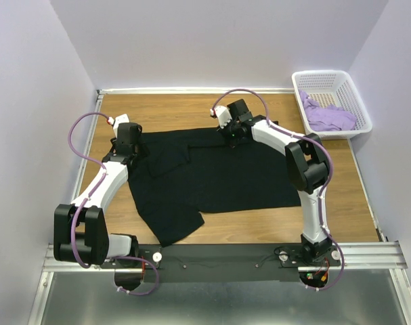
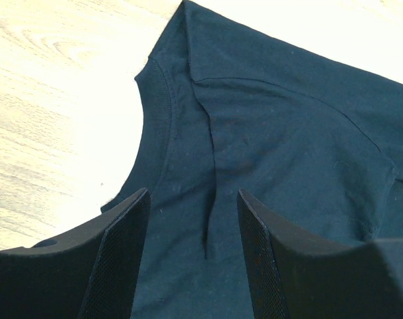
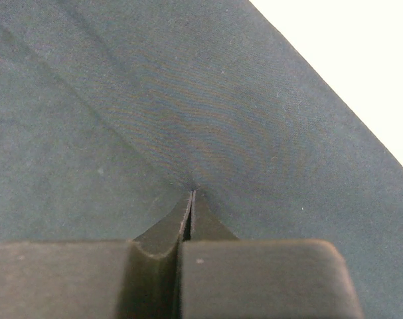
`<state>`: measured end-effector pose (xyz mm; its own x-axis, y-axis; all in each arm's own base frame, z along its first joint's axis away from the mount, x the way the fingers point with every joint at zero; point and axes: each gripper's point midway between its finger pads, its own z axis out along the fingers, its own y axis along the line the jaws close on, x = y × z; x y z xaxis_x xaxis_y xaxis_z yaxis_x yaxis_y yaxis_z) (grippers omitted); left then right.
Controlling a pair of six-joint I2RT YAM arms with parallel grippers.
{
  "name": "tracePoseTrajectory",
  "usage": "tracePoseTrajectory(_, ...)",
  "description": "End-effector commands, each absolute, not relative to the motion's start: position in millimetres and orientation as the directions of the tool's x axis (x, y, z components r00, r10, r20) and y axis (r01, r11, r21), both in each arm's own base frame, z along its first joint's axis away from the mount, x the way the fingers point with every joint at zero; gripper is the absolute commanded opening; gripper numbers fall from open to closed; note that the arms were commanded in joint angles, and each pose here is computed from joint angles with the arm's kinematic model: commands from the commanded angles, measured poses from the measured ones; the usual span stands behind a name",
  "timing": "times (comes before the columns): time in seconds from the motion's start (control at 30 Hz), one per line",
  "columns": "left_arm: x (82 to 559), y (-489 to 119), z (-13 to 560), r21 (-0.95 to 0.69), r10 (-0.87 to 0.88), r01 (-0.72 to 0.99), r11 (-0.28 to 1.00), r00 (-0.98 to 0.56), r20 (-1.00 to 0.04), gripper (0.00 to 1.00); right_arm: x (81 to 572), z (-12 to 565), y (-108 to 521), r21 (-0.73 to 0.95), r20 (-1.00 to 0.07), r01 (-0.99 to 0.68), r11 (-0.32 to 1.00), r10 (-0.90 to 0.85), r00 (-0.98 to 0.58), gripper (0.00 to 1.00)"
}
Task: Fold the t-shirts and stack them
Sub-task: Fold the tshirt
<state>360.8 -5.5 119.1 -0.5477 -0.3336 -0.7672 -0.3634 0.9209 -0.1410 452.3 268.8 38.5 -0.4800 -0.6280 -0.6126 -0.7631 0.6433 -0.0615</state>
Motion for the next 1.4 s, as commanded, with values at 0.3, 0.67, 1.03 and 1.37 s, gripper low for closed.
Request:
tracePoseTrajectory(0.3,366.8,-5.6,125.6,-0.145,-0.328,-0.356,0.923,-0.53,-0.782,0.63,448.0,65.2,244.5,-0.012,-0.617,-0.637,0.771,-0.507,-0.602,0.44)
tracePoseTrajectory(0.67,367.9,-12.9,120.3,-0.162,-0.327,-0.327,0.931,-0.552,-0.767,0.63,477.2,95.1,135.8,0.176,-0.679,-0.187,0.967,-0.018,-0.734,0.46)
tracePoseTrajectory(1.03,346.7,-13.5,101.6,-0.166,-0.373,-0.372,0.913,-0.6,-0.708,0.64,428.8,86.2,106.5,0.319,-0.598,-0.012,0.948,0.191,-0.779,0.5)
tracePoseTrajectory(1.37,366.4,-32.7,82.7,-0.207,-0.403,-0.359,0.91,-0.652,-0.643,0.62,432.0,79.2,104.6,0.244,-0.605,0.015,0.97,0.165,-0.779,0.59)
